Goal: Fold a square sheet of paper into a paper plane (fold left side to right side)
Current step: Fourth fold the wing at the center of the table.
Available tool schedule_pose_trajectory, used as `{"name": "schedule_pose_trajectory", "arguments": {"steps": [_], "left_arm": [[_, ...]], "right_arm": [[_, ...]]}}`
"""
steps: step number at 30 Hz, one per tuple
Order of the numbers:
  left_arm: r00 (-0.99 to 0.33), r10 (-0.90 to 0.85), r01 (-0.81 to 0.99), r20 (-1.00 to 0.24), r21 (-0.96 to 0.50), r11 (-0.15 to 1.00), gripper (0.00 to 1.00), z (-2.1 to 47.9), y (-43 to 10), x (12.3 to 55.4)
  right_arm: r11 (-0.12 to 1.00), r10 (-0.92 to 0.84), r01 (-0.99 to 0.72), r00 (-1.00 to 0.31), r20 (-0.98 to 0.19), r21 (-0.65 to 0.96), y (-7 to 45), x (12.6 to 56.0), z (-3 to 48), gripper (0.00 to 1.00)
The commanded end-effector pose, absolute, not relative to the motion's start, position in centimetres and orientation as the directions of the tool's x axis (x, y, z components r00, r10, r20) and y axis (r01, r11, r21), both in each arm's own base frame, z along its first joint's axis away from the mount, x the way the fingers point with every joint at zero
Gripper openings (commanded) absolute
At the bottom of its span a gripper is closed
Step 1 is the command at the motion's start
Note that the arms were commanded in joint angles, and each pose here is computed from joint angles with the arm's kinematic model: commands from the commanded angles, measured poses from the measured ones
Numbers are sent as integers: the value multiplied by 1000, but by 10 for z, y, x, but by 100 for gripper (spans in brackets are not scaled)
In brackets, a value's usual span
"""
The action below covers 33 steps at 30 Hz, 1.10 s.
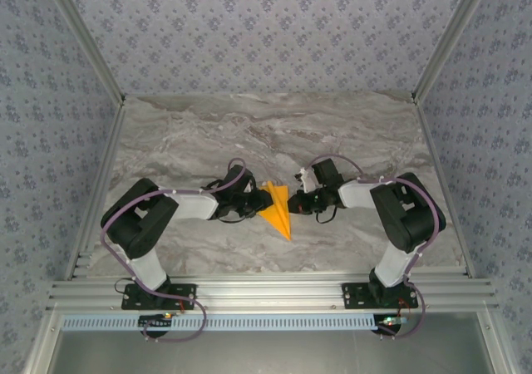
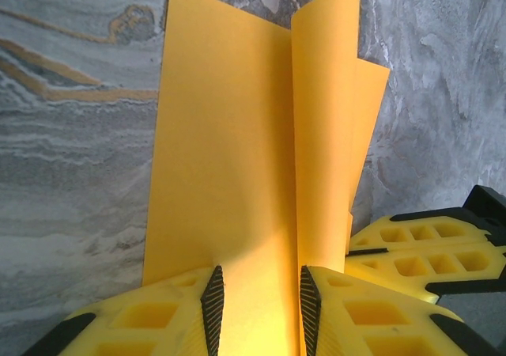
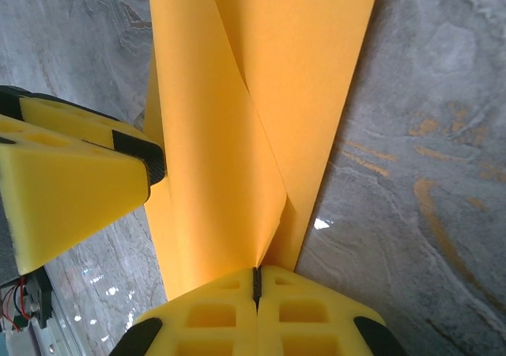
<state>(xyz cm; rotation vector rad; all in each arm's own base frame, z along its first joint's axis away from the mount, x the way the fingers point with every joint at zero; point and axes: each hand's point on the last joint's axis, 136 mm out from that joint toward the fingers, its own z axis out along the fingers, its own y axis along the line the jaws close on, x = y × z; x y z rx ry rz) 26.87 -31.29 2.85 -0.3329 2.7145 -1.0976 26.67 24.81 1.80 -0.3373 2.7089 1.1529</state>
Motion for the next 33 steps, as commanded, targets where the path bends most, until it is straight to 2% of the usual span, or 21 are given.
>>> {"name": "schedule_pose_trajectory", "arguments": {"steps": [1, 6, 11, 21, 33], "left_arm": [[-960, -243, -84, -135, -693, 716, 33, 41, -315, 269], [-962, -210, -13, -177, -734, 679, 30, 72, -327, 275], [-973, -167, 21, -159, -781, 624, 24, 83, -350, 278], [-984, -138, 6, -116, -785, 619, 20, 64, -373, 288], [-980, -173, -60, -95, -693, 718, 19, 26, -346, 280]], "right_arm": [[739, -167, -250, -968, -189, 626, 238, 258, -6, 0], [758, -176, -243, -970, -169, 605, 235, 255, -12, 0], [768, -185, -245, -970, -161, 592, 233, 252, -14, 0], [775, -197, -251, -968, -156, 580, 233, 249, -15, 0], [789, -209, -259, -966, -154, 556, 230, 248, -17, 0]]}}
